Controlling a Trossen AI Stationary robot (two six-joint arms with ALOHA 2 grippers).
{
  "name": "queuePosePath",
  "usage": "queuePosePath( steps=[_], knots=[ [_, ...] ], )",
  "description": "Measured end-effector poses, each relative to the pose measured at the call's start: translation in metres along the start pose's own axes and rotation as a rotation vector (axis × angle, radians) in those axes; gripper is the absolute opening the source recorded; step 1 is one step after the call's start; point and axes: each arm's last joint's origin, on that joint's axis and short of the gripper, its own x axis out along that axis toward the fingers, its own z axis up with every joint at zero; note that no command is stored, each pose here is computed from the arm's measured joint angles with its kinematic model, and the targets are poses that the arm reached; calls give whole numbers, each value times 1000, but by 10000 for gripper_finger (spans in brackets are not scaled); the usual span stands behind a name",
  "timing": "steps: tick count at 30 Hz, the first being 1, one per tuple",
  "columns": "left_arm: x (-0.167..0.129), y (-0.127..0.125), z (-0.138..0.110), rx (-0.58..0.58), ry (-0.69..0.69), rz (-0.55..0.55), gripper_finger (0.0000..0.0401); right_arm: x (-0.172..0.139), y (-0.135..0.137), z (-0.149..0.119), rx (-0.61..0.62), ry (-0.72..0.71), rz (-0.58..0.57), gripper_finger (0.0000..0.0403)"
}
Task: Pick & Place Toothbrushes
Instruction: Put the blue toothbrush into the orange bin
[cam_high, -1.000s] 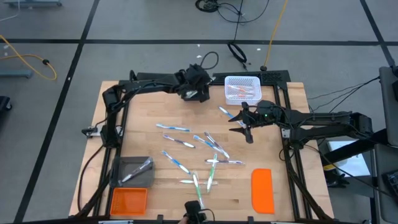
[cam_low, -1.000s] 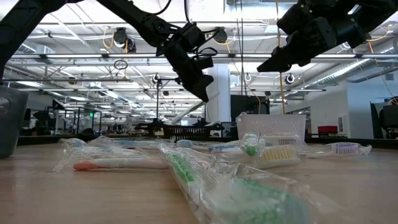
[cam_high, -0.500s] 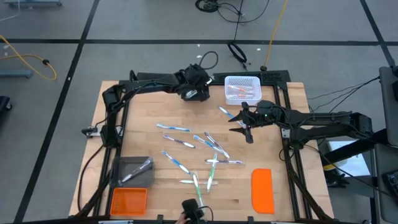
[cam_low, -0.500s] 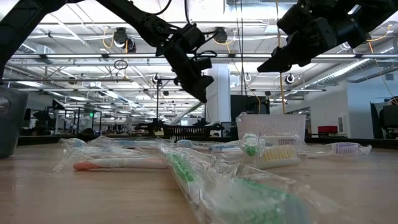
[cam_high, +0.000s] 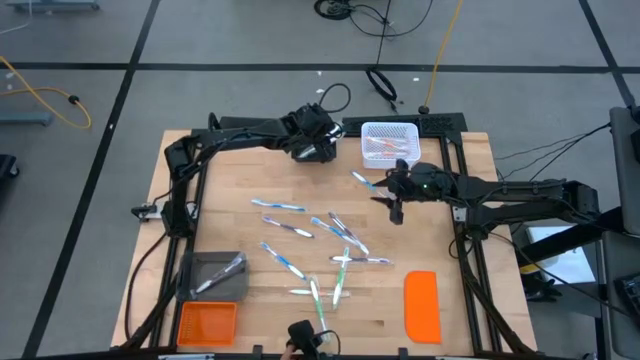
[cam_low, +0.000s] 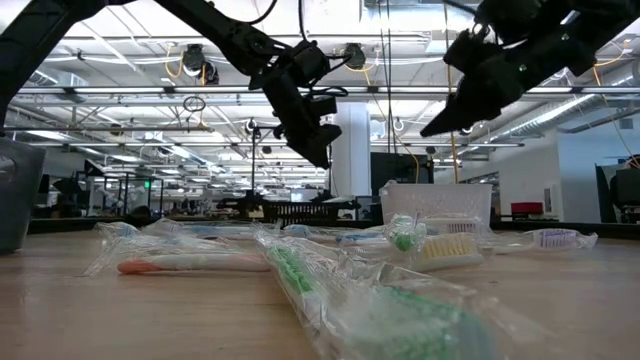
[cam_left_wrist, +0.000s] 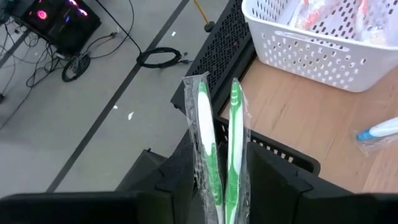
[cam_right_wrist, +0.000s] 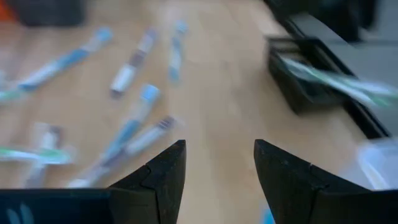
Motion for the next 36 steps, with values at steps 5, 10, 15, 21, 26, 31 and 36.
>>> queuePosePath(
  steps=[5,10,15,21,26,31,36],
  knots=[
    [0,0,0,-22,-1,-1,148,1,-2,-8,60,64,-114,180],
    [-1,-3,0,-49,-2,-6,149,5,-1,-31,81,75,-142,180],
    [-3,-10,2,-41,-8,-27,150,8,0,-57,135,56,-200,180],
    [-6,-22,3,-23,-17,-56,150,8,2,-81,183,86,-251,180],
    [-11,-36,5,-1,-27,-80,150,7,3,-96,228,125,-253,180],
    [-16,-50,6,22,-37,-104,150,5,5,-112,271,164,-257,180],
    [-20,-61,7,40,-44,-123,150,5,6,-120,288,195,-261,180]
  ],
)
